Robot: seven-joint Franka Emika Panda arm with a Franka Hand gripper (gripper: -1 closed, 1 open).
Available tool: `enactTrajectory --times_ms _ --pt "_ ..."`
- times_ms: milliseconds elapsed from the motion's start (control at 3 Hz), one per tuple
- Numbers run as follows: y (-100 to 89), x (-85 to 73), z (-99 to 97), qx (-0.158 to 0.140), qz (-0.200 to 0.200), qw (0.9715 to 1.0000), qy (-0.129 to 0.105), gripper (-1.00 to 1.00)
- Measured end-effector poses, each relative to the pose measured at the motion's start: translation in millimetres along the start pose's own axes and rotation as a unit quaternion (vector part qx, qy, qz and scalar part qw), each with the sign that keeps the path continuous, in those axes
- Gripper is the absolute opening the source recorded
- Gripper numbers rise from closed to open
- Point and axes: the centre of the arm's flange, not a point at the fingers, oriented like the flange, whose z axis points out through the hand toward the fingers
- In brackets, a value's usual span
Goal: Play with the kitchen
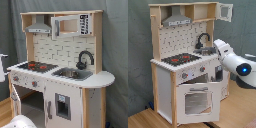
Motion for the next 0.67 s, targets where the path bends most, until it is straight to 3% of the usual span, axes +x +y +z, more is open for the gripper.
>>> enactTrajectory --times_ms 667 --pt "17.2 -13.3 14.9 0.034 -0.063 0.9973 -0.017 1.00"
